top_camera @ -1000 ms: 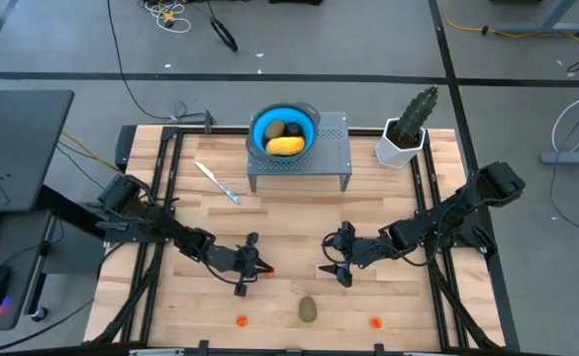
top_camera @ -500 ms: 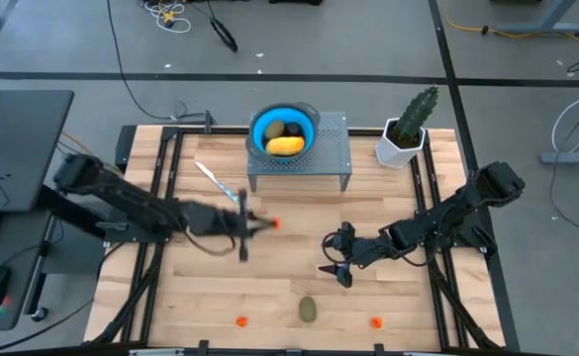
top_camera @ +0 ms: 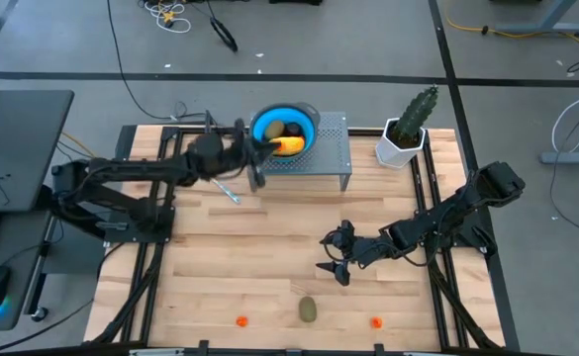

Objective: Pick & Place Fruit
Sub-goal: Put the orange pear into the blue strainer bowl

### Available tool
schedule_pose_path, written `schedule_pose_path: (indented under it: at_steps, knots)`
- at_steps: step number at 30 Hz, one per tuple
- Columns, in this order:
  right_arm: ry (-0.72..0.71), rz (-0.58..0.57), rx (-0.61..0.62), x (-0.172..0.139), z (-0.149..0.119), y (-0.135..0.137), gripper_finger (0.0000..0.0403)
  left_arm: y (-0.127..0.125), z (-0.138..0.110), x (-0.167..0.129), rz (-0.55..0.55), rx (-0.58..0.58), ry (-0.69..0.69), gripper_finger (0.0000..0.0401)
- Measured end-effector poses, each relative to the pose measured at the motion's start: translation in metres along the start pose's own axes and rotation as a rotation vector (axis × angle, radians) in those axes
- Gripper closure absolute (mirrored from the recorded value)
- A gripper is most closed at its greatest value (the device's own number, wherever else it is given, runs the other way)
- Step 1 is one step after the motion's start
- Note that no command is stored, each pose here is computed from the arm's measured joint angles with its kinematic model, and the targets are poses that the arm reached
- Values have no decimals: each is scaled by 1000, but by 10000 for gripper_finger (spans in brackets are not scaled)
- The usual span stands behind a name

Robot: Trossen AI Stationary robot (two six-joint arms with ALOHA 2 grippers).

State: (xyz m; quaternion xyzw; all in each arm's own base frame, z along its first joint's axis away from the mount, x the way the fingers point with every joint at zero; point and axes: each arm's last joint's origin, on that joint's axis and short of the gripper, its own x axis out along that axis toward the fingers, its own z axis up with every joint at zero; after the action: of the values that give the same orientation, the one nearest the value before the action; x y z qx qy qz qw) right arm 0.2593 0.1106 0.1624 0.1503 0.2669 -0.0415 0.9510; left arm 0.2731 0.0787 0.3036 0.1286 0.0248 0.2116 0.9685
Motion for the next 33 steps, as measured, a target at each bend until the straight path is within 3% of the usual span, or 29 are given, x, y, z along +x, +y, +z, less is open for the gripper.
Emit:
schedule_pose_path:
  at_steps: [4, 11, 16, 24, 28, 33]
  knots:
    - [-10, 3, -8, 0, 1, 0, 41, 18, -14, 12, 50, -25, 81, 368]
    - [-21, -12, -8, 0, 1, 0, 41, 29, -41, 27, 85, -112, 176, 323]
    - [-16, -14, -10, 0, 1, 0, 41, 30, -32, 24, 88, -98, 135, 273]
    - [-14, -16, -18, 0, 0, 0, 41, 39, 5, -3, 110, -90, -5, 203]
    - [-13, -16, -18, 0, 0, 0, 41, 36, 15, -20, 13, -170, 10, 188]
    - [23, 46, -18, 0, -1, 2, 41, 14, 9, -33, -275, -251, 118, 188]
